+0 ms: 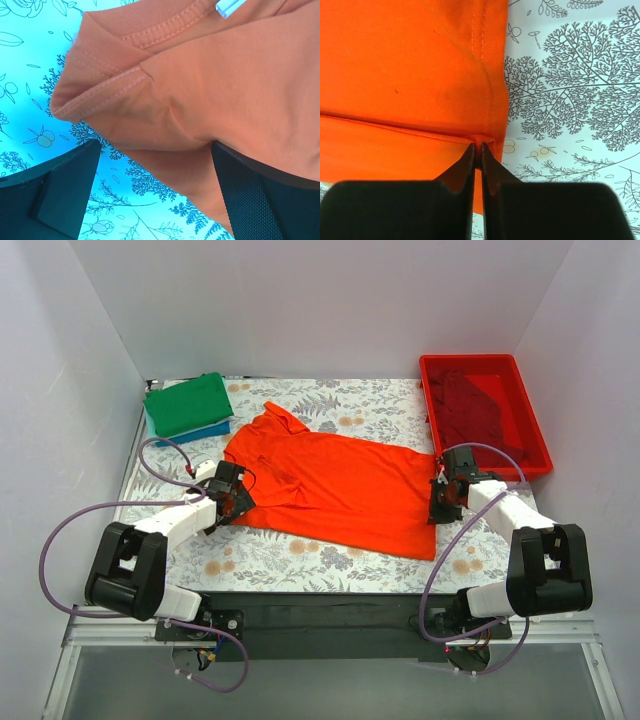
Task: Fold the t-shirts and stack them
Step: Fold the tshirt
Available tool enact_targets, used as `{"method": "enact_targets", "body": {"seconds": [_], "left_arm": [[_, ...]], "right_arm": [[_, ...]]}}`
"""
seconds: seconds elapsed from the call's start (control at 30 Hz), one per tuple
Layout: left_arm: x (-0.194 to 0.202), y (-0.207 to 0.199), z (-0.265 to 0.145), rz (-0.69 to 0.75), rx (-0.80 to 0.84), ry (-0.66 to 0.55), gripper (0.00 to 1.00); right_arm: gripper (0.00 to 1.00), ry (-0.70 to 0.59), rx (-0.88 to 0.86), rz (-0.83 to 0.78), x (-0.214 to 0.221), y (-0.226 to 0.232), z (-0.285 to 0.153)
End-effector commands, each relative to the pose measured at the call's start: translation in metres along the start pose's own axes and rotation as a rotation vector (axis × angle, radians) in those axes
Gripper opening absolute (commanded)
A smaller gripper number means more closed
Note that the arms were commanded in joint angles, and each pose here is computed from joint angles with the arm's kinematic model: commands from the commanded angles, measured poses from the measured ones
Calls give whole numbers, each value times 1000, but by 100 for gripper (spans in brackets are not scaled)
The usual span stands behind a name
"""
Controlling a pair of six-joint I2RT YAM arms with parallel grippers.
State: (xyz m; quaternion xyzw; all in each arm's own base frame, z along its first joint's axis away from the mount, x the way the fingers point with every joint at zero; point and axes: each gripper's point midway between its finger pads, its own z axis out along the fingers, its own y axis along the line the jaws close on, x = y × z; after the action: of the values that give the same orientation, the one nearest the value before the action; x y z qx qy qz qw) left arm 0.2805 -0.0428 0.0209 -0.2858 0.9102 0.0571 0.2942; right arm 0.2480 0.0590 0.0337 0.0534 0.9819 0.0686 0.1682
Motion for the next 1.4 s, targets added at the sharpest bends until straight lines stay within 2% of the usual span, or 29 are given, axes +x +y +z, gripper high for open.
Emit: {"method": "enact_targets", "body": {"seconds": [0.0,0.33,0.43,0.47,0.53,0.57,0.67,0.83,0.97,1.13,1.17,1.37], "left_arm": [[-8,6,-3,-1,-15,-37,93],[-8,-1,-3,18,15,-26,93],[-15,-10,-9,27,56,-33,93],[-20,-15,-12,36,74,-41,93],[-28,-22,-21,41,112,-52,93],[-38,-29,-27,38,133,-72,93],[-54,-36,-41,54,158,-102,93],[-89,-52,-71,61,216,-165,94],[-94,-74,-80,59,292,-157,94],[-79,-111,-79,77,371,-111,93],[-71,-121,-81,86,395,-101,93],[-43,-154,-58,83,467,-44,93]], "right_arm": [[9,-47,28,0,-16,-7,-12],[12,-40,52,11,-16,-17,-11],[22,-42,61,17,-18,-19,-10],[35,-44,67,17,-19,-20,-10],[49,-52,68,25,-20,-19,-13],[59,-64,71,26,-22,-20,-15],[67,-94,83,30,-25,-22,-23],[68,-194,58,16,-39,-14,-48],[68,-258,-28,-19,-45,15,-67],[68,-216,-150,-80,-33,68,-60],[68,-175,-188,-88,-23,78,-52],[68,-87,-342,-90,3,120,-24]]}}
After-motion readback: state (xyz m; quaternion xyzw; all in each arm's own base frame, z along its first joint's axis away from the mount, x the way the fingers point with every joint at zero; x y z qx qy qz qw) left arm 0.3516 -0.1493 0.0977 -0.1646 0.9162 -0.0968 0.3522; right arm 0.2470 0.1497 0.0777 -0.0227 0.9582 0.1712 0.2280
